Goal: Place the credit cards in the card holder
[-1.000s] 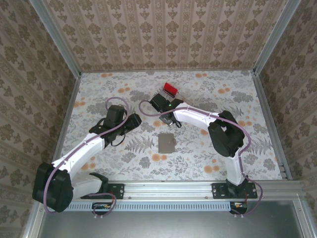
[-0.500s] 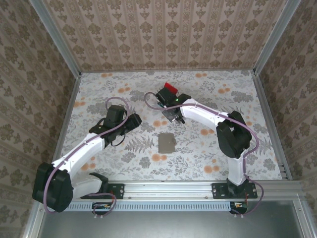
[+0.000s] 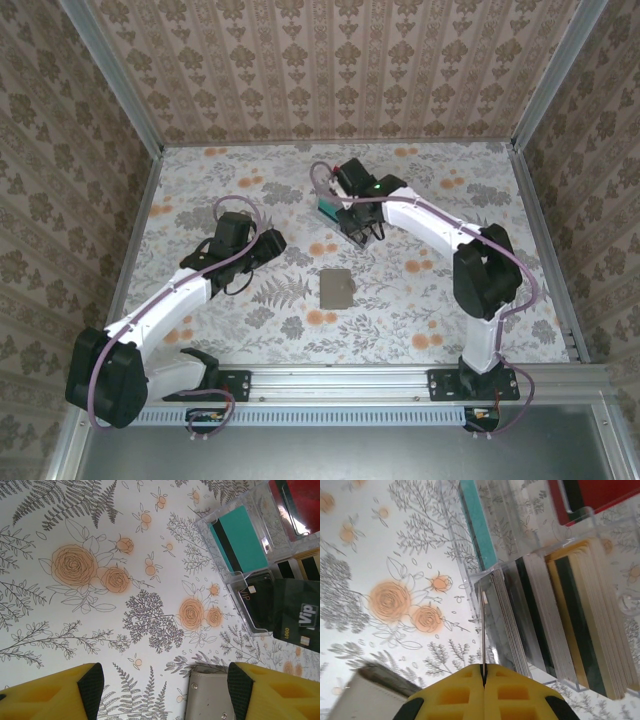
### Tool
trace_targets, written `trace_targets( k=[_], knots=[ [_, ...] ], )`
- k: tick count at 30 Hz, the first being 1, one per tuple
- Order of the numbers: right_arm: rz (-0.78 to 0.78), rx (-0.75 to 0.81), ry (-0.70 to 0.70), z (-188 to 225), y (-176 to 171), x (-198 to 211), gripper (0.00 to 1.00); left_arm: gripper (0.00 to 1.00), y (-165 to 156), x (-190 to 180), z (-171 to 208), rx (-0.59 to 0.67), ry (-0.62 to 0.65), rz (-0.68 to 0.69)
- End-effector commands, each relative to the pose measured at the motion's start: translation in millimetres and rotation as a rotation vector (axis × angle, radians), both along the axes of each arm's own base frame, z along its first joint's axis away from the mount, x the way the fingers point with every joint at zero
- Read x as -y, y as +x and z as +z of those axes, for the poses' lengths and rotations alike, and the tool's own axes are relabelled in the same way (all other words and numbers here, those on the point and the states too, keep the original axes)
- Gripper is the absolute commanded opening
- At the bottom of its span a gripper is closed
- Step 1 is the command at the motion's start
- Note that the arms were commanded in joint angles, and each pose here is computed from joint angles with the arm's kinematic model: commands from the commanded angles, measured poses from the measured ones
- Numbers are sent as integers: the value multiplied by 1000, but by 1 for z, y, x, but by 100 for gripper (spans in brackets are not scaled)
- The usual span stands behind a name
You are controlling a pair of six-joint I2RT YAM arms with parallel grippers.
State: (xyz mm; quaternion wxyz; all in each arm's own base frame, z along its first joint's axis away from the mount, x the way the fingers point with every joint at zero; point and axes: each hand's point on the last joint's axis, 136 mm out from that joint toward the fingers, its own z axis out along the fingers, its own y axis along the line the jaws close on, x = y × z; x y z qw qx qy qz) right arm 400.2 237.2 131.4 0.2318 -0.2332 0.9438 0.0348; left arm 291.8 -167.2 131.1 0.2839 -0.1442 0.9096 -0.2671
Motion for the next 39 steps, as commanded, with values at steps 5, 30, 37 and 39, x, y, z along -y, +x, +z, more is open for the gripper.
trace_targets(
  k=[5, 30, 37, 39],
  knots=[
    [-125, -118, 243, 28, -8, 2, 0, 70, 8, 9, 12, 16, -49, -13],
    [-37, -262, 1013, 146, -60, -55, 0, 82, 30, 92, 133, 208, -624, -313],
    [-29, -303, 1082, 150, -59, -63, 0, 82, 30, 103, 126, 163, -665, -348],
    [-34, -309, 1082, 148, -58, -64, 0, 82, 32, 104, 122, 149, -668, -342]
  ],
)
